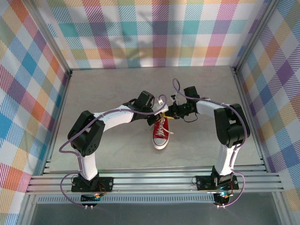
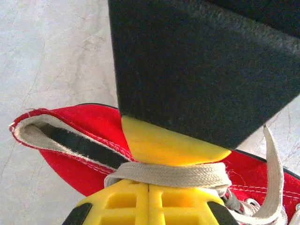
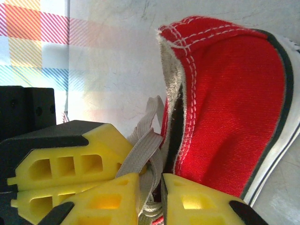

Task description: Tie the shoes

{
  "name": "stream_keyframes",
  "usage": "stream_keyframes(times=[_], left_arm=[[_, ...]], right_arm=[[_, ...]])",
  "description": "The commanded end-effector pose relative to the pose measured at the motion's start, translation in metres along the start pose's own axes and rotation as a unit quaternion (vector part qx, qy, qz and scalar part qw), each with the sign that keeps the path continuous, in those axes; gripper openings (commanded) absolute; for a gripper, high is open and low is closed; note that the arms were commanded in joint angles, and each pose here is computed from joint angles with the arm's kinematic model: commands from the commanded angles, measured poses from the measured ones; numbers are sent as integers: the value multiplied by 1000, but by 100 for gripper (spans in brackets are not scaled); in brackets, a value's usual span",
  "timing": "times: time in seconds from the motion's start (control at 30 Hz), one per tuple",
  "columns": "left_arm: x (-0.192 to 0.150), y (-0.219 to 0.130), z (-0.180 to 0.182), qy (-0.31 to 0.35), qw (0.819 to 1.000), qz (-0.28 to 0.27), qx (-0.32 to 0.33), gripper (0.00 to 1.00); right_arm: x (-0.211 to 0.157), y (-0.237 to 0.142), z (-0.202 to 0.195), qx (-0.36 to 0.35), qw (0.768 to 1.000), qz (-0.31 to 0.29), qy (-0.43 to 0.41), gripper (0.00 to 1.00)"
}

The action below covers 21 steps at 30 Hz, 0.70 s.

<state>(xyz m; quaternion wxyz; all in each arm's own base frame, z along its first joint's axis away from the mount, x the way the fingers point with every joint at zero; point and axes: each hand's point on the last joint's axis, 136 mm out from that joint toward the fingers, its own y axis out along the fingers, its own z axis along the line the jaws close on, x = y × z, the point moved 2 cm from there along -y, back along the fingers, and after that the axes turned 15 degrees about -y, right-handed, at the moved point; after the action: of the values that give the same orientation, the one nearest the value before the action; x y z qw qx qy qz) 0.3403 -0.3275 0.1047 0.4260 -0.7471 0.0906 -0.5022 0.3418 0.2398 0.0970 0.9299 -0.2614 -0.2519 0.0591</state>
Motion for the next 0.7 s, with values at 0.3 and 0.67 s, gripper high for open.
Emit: stream_keyframes(times=[0.3, 0.67], left_arm=[[-1, 6, -7, 1, 1000, 10, -7, 0], [-4, 6, -7, -3, 1000, 7, -5, 0]], right_arm=[[-6, 1, 11, 25, 1000, 1, -1, 29], [-5, 2, 19, 31, 1000, -2, 0, 34]])
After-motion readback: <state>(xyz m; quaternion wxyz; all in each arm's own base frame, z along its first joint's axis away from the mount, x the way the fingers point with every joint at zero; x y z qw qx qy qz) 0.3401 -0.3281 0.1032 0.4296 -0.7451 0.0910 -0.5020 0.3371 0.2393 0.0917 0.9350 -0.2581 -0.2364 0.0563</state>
